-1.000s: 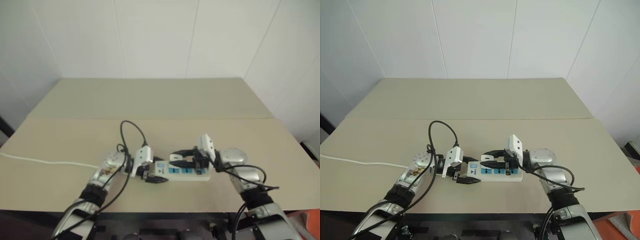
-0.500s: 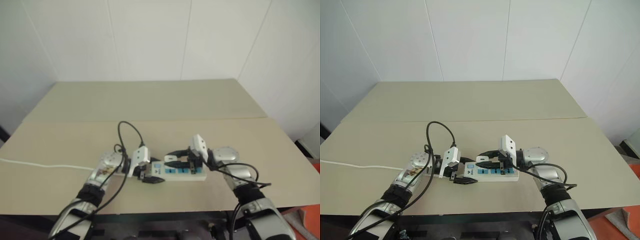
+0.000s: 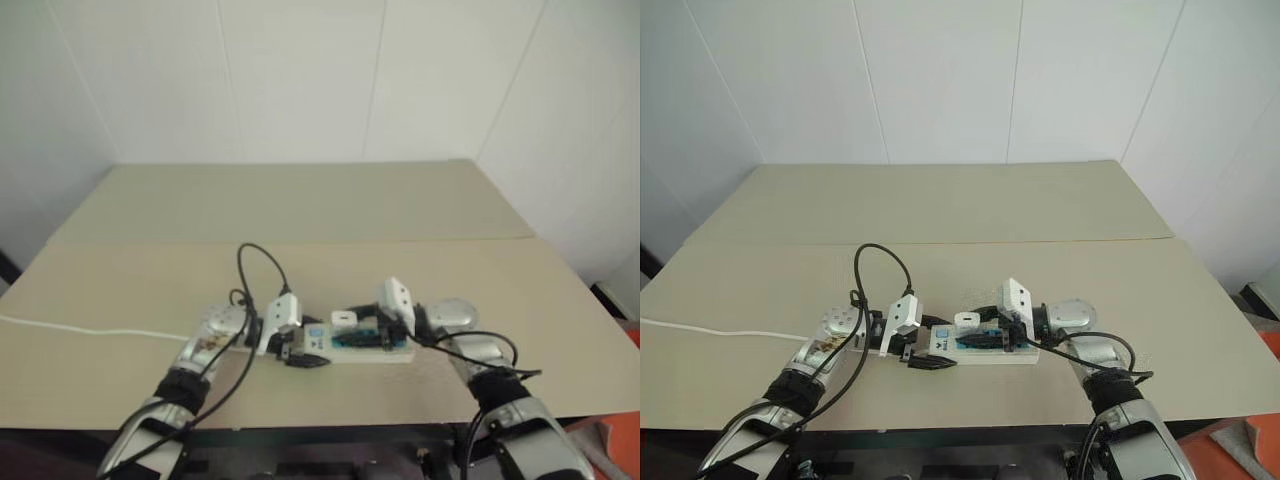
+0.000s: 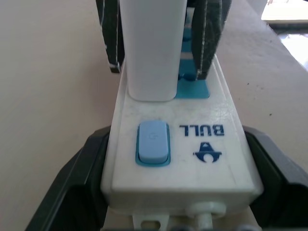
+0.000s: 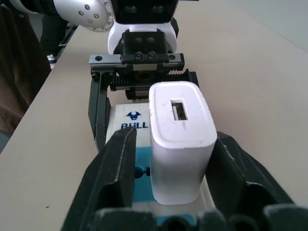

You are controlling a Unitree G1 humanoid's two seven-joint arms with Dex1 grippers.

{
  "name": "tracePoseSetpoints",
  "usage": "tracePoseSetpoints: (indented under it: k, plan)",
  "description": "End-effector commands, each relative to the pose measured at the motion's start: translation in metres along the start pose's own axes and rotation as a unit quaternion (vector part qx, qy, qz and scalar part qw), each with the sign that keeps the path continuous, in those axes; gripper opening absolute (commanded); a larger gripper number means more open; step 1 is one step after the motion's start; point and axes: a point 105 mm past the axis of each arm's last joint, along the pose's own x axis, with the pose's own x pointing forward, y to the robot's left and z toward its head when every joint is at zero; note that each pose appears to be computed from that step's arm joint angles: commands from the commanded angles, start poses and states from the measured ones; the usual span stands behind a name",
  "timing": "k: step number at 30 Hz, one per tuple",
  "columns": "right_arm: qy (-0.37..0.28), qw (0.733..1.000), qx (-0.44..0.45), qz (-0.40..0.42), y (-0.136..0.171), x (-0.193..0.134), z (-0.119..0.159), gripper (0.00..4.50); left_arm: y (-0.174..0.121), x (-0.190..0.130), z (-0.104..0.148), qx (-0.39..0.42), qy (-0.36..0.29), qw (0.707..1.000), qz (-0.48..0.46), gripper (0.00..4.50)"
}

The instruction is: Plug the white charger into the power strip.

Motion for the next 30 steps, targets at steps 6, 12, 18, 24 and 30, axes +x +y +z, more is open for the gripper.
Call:
tracePoseSetpoints:
  k: [6,12,18,24,30]
  plan:
    - [0.032,0.999,0.026,0.018,0.010,0.002,-0.012,4.48,-0.011,0.007,-0.023,-0.022,0.042,0.999,-0.016,3.31]
    - [0.012,1.000,-0.006,0.005,0.003,-0.008,0.010,4.50,-0.003,0.008,-0.011,-0.022,0.015,1.000,0.013,4.27]
    - [-0.008,0.999,-0.039,-0.020,0.000,-0.029,0.035,4.50,0.005,-0.018,0.013,0.010,-0.009,0.999,0.042,4.46]
    - [-0.008,0.997,-0.062,-0.048,-0.002,-0.053,0.051,4.50,-0.003,-0.049,0.034,0.027,-0.023,0.998,0.047,4.46]
    - [0.014,0.994,-0.072,-0.082,0.007,-0.090,0.059,4.50,-0.014,-0.087,0.043,0.029,-0.006,0.997,0.065,4.46]
